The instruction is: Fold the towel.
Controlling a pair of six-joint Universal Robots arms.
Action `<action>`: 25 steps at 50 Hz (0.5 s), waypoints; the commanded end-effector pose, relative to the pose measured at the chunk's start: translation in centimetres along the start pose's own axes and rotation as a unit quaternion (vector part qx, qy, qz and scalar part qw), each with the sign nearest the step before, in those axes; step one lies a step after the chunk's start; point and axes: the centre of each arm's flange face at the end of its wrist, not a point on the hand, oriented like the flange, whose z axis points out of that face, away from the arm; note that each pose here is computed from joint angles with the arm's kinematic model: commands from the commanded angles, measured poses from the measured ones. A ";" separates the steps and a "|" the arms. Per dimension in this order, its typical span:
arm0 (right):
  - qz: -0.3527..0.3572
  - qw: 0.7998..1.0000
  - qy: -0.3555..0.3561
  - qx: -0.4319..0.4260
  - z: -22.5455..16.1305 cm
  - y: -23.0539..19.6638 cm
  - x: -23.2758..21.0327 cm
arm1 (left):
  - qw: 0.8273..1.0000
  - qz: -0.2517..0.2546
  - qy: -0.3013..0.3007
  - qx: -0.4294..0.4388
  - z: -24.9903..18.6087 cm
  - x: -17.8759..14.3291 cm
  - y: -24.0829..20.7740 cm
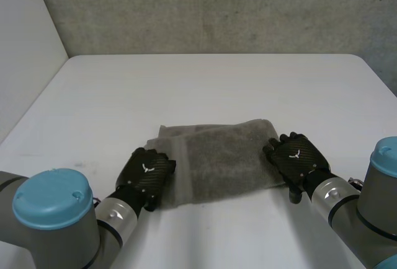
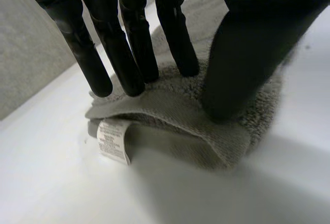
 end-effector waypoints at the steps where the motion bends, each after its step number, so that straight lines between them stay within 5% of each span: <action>1: 0.001 1.000 0.001 -0.001 0.0 0.0 0.1 | 0.999 0.001 -0.011 0.031 1.1 -0.1 -0.5; 15: -0.003 1.000 0.004 0.001 0.1 -0.1 0.3 | 0.998 0.049 -0.016 0.046 2.4 -0.3 -1.8; 25: 0.001 1.000 0.012 0.001 0.3 -0.2 0.7 | 0.973 0.119 -0.118 0.157 7.0 -4.0 -10.7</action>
